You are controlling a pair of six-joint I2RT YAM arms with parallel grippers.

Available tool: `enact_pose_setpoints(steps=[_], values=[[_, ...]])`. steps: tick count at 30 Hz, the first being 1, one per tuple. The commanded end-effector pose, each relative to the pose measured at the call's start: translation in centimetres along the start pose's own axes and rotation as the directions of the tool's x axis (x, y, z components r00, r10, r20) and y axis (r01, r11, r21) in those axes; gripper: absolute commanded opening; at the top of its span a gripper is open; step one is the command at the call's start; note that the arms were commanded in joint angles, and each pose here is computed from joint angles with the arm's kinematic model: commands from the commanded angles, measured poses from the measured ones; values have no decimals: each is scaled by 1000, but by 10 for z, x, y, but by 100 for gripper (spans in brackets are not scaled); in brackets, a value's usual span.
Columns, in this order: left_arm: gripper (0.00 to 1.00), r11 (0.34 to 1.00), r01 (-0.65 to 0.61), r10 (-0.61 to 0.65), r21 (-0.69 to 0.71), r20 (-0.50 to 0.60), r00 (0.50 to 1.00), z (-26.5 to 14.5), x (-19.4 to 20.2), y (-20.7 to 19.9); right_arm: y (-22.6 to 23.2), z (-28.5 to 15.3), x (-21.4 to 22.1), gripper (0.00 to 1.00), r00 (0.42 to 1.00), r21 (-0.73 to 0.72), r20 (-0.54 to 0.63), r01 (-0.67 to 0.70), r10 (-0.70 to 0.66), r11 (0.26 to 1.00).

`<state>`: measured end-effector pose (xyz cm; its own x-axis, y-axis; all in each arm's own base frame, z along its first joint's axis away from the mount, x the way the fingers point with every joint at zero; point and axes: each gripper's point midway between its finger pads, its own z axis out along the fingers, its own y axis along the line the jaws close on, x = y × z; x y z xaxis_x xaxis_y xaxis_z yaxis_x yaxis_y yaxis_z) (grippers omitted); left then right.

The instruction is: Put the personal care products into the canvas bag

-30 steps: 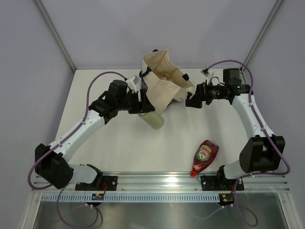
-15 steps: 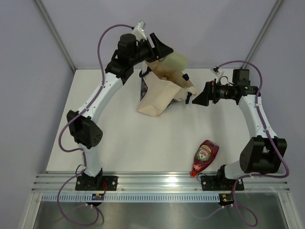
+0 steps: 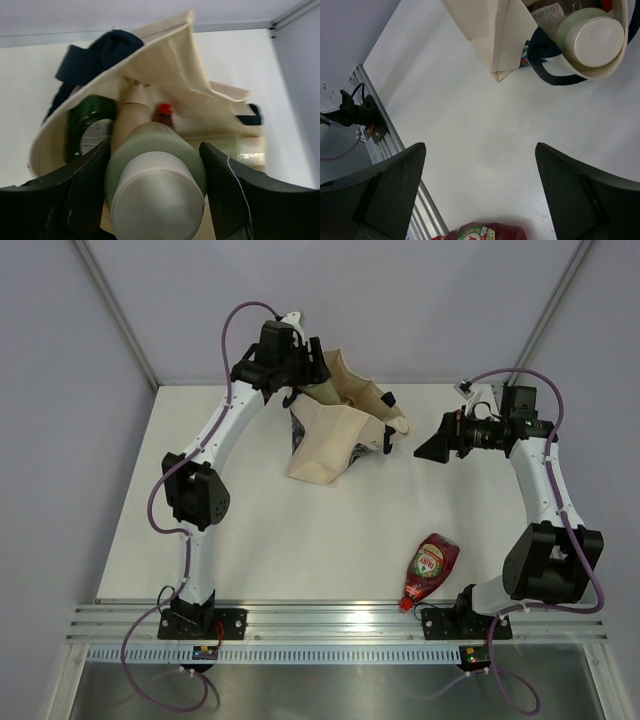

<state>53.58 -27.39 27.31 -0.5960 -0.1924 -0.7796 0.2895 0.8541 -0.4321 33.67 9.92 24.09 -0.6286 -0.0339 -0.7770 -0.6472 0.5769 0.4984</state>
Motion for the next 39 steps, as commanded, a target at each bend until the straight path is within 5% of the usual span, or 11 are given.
enact_pose_setpoints(steps=[1,3,5,10,13,25,31,39], values=[[9,976,-126,145,-175,100,984,-41,-40,19,3,-4,-1,100,994,-27,-38,98,-99,995],[43,966,-136,157,-218,81,984,-40,-36,31,12,-11,8,99,968,-89,-82,229,-236,969],[60,961,-160,175,-227,49,983,-38,-29,36,15,-16,22,99,914,-162,-134,361,-383,918],[97,961,-172,184,-218,37,982,-38,-27,35,6,-41,86,99,589,-386,-254,666,-767,639],[99,971,-154,171,-182,83,982,-49,-41,25,4,-48,111,100,421,-491,-251,720,-871,490],[99,985,-114,67,126,328,942,-150,-116,-49,36,-85,226,100,34,-818,-78,569,-996,83],[99,980,-158,98,121,397,912,-230,-115,-56,55,-86,263,99,-28,-870,60,488,-998,-66],[99,995,-90,75,49,261,962,-265,14,-6,46,-73,295,100,-88,-883,107,449,-990,-136]])
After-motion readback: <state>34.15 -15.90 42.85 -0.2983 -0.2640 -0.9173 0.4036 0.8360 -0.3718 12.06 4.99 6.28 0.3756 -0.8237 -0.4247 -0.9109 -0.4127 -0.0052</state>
